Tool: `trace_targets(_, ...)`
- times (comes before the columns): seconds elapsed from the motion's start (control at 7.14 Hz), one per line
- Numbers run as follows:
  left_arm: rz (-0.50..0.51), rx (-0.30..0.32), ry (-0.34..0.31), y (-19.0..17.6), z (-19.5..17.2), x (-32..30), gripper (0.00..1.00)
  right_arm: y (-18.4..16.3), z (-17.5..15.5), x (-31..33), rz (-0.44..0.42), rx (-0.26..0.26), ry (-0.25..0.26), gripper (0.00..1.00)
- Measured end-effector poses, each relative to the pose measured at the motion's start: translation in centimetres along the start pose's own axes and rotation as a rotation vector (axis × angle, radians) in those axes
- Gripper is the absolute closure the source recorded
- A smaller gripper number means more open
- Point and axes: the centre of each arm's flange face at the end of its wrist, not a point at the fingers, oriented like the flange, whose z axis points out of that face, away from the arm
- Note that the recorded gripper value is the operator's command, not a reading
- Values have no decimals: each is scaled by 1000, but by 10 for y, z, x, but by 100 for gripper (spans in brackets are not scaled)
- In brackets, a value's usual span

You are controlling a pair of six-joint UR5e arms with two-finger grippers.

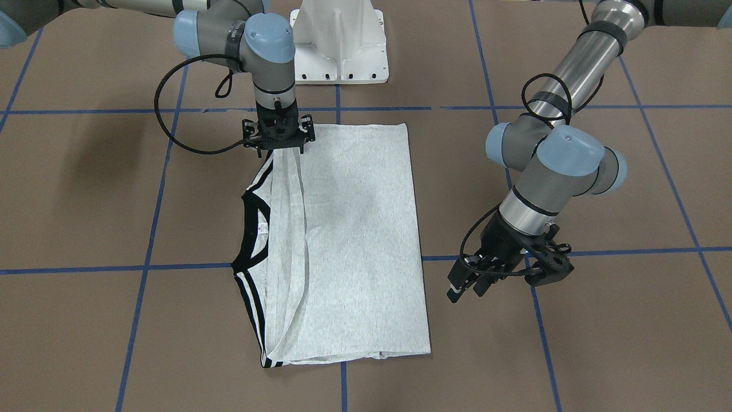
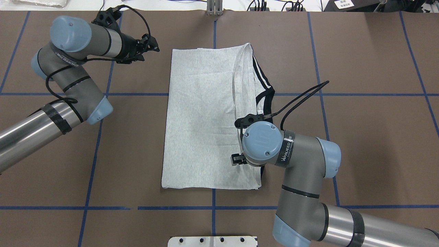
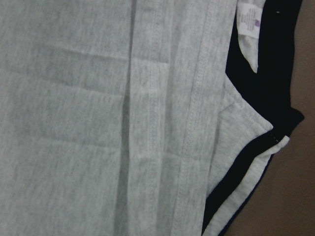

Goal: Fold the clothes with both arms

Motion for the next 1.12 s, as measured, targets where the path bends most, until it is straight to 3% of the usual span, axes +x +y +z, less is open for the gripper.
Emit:
trace_targets(0.42,1,2,6,2,-5,-1,26,-8,12,20,-86,-12,76,0)
trace_targets(0.84,2,4,15,3,-11,3,26,-32,20,87,-142,-8,142,0)
trace_targets(1.12,2,2,9,5,-16,7,26,-53,2,85,-134,22,124,0)
